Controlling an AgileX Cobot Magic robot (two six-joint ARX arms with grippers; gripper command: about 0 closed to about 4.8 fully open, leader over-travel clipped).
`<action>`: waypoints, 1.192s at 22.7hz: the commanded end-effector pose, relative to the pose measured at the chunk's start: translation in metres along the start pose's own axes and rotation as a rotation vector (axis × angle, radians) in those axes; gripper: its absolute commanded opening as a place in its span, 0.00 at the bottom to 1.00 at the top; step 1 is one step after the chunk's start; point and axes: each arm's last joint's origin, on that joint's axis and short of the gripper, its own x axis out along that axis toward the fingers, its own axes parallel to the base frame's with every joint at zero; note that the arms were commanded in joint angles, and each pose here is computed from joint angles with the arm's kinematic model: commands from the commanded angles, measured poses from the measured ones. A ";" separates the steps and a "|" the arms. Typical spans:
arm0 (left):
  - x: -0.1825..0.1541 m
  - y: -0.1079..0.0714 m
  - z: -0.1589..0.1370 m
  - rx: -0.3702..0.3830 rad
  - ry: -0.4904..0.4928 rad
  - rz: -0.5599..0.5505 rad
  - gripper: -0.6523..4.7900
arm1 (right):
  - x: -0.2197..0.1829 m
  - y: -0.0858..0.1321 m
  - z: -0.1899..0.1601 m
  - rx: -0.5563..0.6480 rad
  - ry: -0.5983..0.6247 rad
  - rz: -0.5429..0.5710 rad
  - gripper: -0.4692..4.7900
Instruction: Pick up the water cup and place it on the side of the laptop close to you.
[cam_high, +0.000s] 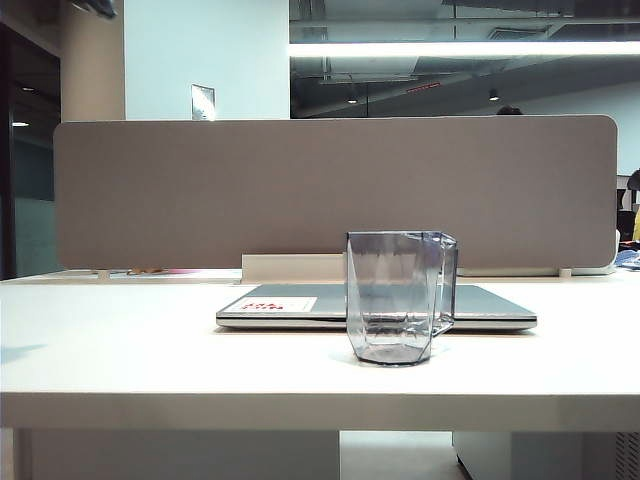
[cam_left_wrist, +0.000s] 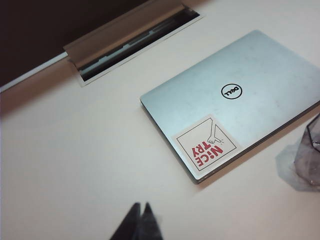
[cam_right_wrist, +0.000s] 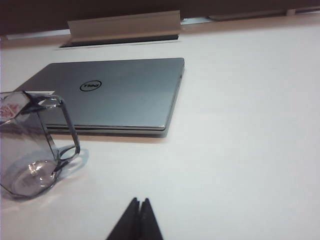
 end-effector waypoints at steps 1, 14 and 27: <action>-0.010 -0.004 -0.008 -0.019 -0.034 0.012 0.11 | 0.000 0.000 0.000 -0.004 0.007 -0.009 0.08; -0.015 -0.030 -0.084 -0.209 0.008 0.000 0.11 | 0.000 0.000 0.000 -0.004 0.008 0.002 0.08; -0.022 -0.051 -0.159 -0.343 -0.249 0.169 0.11 | 0.000 0.000 0.000 -0.004 0.008 0.003 0.08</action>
